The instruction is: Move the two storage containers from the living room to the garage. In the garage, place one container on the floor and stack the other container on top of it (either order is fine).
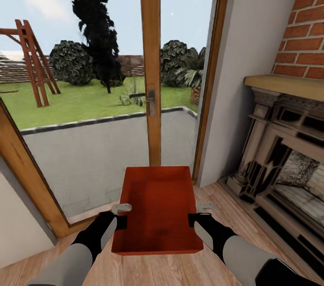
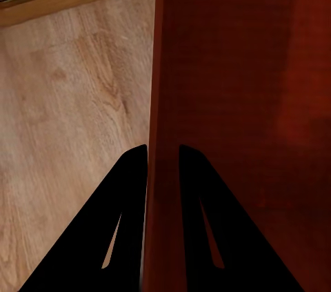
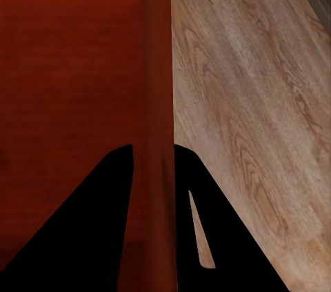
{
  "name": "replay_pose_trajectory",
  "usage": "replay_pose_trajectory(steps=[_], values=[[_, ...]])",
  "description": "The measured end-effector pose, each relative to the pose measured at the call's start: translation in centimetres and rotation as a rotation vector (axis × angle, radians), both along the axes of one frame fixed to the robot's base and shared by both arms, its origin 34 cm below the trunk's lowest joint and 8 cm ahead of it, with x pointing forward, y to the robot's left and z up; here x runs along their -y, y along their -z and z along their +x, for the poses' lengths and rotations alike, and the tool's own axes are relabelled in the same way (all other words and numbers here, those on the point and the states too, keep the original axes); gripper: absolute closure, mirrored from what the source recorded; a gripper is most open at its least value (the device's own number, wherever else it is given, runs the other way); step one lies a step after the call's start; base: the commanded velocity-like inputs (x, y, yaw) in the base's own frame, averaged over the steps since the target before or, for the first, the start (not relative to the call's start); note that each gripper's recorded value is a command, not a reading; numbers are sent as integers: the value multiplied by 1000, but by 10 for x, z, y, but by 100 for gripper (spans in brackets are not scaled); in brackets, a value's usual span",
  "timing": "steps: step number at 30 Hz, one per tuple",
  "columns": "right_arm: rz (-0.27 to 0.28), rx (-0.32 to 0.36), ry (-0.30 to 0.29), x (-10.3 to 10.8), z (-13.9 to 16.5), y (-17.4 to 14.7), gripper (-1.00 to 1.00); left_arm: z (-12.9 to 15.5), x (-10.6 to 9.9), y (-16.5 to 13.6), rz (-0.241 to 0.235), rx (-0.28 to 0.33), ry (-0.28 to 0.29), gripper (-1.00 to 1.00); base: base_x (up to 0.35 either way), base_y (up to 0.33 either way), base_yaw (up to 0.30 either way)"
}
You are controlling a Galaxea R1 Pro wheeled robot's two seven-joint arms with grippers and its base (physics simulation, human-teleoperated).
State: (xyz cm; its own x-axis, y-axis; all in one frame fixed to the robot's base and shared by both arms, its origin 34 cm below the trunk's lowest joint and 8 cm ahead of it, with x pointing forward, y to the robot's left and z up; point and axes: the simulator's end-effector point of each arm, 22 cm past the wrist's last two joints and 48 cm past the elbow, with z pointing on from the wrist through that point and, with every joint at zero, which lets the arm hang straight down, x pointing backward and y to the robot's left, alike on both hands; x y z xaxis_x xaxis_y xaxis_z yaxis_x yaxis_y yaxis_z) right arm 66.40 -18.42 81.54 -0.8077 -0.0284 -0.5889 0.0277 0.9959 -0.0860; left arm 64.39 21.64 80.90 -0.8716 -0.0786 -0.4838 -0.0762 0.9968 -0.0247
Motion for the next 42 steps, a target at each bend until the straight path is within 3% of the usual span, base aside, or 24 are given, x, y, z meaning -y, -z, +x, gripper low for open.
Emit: replay_pose_trajectory(steps=[42], values=[[1,34,1,0,6,-18,100,6,0,-18,1,33,0,100,0,0,0]])
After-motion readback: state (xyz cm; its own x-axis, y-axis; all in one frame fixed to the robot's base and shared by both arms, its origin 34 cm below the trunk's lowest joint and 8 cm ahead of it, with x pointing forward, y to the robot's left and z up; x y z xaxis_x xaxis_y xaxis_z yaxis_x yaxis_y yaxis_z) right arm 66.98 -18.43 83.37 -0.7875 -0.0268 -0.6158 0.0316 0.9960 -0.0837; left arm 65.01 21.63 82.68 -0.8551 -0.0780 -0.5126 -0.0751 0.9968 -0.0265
